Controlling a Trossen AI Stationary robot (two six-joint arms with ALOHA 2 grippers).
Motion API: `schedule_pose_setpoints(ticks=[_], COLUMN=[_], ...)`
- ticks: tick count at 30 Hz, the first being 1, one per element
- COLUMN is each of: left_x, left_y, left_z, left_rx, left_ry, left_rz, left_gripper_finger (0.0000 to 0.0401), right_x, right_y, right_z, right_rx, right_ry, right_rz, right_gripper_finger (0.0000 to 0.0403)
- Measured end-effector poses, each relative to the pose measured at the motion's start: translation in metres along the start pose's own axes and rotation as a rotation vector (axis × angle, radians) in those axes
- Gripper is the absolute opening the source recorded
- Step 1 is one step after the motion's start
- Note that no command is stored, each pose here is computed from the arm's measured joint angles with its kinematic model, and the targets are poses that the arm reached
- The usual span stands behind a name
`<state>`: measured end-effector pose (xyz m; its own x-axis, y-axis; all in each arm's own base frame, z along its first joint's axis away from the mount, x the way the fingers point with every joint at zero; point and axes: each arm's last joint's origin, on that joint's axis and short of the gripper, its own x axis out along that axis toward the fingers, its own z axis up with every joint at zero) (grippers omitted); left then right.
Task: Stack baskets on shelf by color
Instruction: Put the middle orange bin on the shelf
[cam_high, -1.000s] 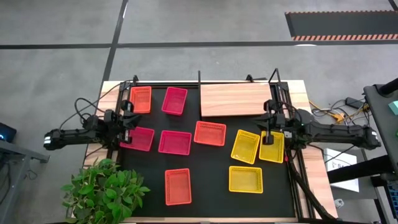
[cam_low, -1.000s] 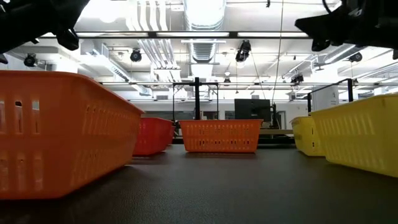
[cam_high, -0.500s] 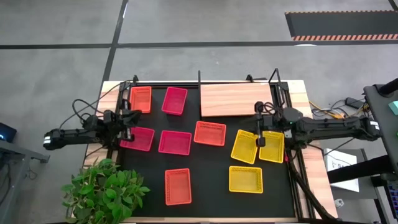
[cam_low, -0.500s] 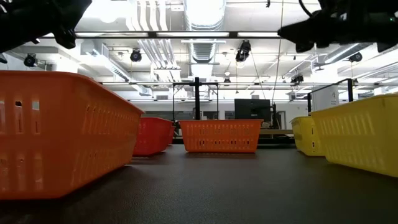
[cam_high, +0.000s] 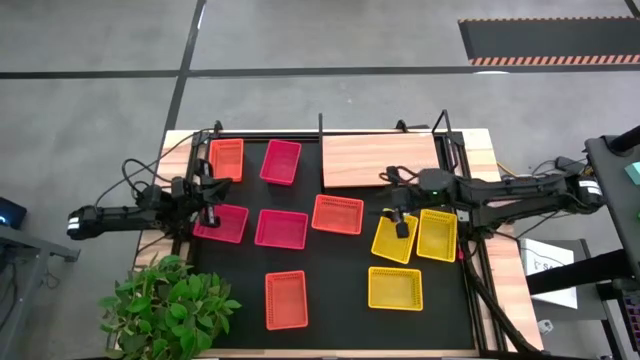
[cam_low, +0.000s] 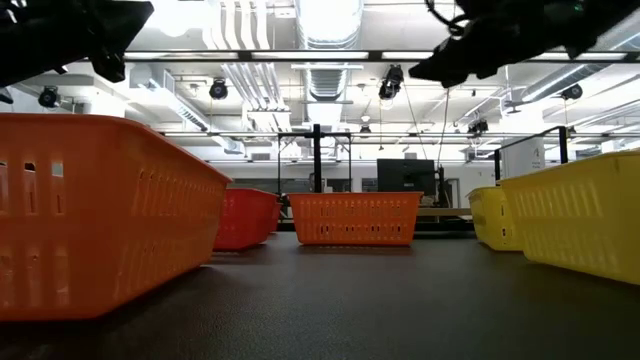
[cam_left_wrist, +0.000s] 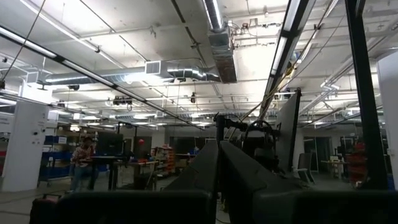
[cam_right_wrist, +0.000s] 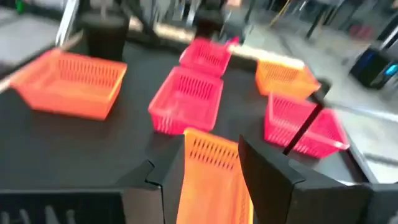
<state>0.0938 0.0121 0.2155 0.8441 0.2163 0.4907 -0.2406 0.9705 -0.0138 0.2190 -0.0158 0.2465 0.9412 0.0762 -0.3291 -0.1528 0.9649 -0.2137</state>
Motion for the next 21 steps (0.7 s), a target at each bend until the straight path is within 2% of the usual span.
schedule_pose_setpoints(ticks=[5, 8, 12, 21], left_x=[0.000, 0.000, 0.000, 0.000], left_y=[0.000, 0.000, 0.001, 0.000], left_z=[0.000, 0.000, 0.007, 0.007], left_rx=[0.000, 0.000, -0.011, -0.010], left_ry=[-0.001, -0.001, -0.073, -0.070], left_rz=[0.000, 0.000, 0.007, 0.007], left_gripper_finger=[0.0000, 0.0000, 0.0000, 0.0000], right_x=[0.009, 0.015, 0.028, 0.072], right_y=[-0.001, -0.001, 0.001, 0.004], right_z=[0.016, 0.027, 0.038, 0.050], right_rx=[-0.042, -0.076, -0.144, -0.064], right_ry=[0.186, 0.250, 0.354, 0.676], right_rz=[0.085, 0.124, 0.190, 0.315], right_gripper_finger=[0.0142, 0.0145, 0.0150, 0.0141])
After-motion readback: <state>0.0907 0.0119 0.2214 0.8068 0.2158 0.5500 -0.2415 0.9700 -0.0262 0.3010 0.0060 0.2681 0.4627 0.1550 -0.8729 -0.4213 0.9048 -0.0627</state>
